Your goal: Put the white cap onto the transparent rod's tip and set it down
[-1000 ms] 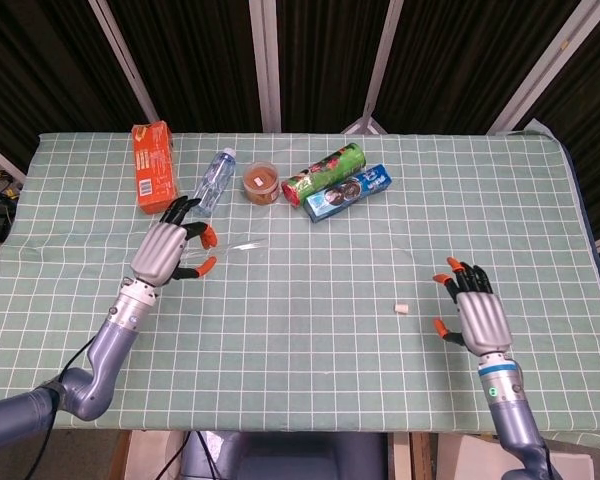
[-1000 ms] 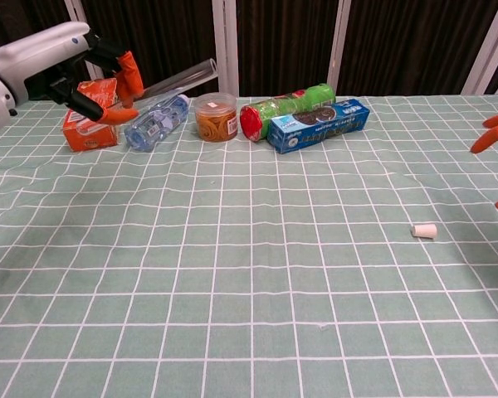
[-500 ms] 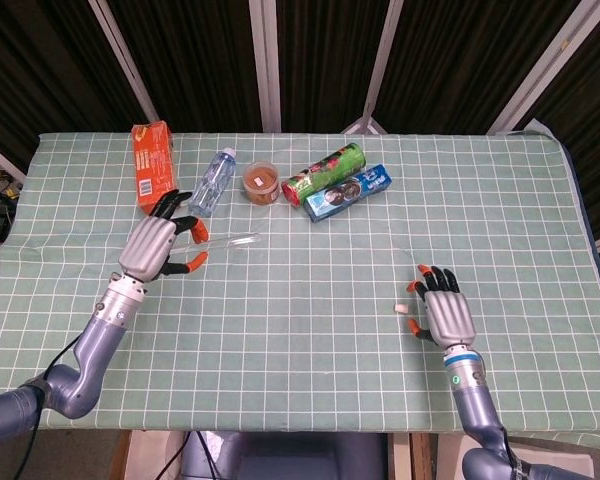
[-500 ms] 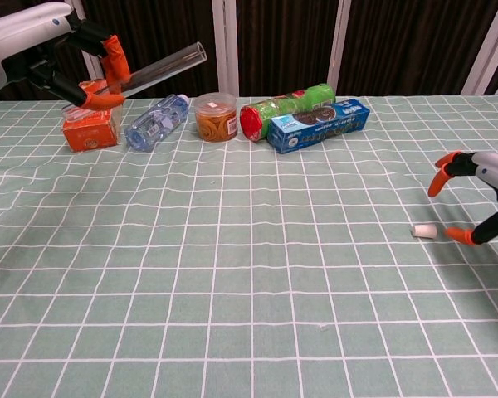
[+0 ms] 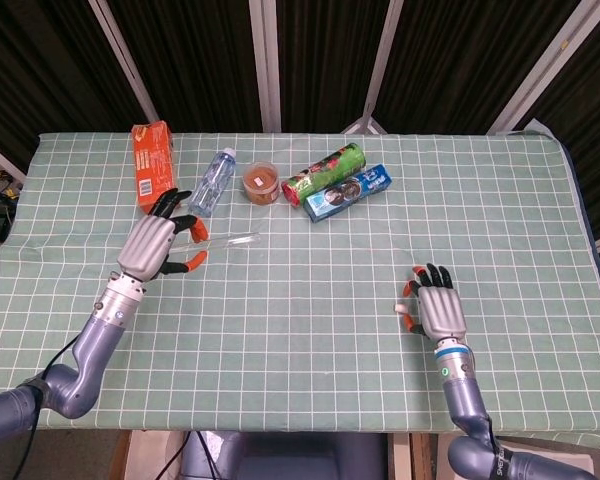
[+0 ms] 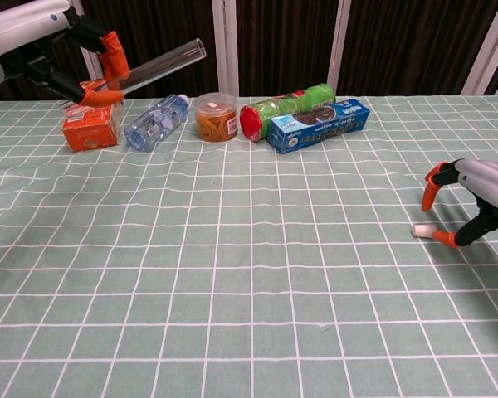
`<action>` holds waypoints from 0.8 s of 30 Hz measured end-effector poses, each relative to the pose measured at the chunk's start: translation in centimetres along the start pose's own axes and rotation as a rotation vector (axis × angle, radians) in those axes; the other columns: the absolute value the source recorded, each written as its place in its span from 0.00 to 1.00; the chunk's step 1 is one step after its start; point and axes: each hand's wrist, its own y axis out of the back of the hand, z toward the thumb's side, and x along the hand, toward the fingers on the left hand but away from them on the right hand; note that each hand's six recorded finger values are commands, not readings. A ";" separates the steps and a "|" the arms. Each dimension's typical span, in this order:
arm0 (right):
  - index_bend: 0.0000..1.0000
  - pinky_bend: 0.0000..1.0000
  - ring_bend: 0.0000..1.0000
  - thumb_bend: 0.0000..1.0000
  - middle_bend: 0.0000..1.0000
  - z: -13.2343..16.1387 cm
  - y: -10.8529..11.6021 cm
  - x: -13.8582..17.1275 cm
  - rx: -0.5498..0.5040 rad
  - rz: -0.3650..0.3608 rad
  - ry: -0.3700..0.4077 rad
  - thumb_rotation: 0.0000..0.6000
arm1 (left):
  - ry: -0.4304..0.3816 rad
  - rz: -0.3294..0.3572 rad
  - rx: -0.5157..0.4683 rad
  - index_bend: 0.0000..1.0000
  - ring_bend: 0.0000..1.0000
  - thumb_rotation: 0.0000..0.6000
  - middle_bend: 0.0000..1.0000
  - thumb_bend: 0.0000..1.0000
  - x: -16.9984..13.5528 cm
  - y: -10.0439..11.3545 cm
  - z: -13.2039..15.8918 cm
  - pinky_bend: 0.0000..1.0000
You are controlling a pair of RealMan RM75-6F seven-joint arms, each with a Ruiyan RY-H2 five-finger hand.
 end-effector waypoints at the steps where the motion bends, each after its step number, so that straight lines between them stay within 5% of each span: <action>1: 0.45 0.00 0.04 0.35 0.18 0.0 -0.1 0.0 0.002 0.001 -0.001 1.00 | 0.002 0.000 0.000 0.56 0.10 1.00 0.57 0.80 0.0 0.0 -0.1 0.00; 24: 0.51 0.00 0.04 0.35 0.22 0.2 -0.9 -0.7 0.006 0.011 -0.025 1.00 | 0.010 -0.002 0.000 0.56 0.10 1.00 0.57 0.80 0.2 -0.3 -0.7 0.00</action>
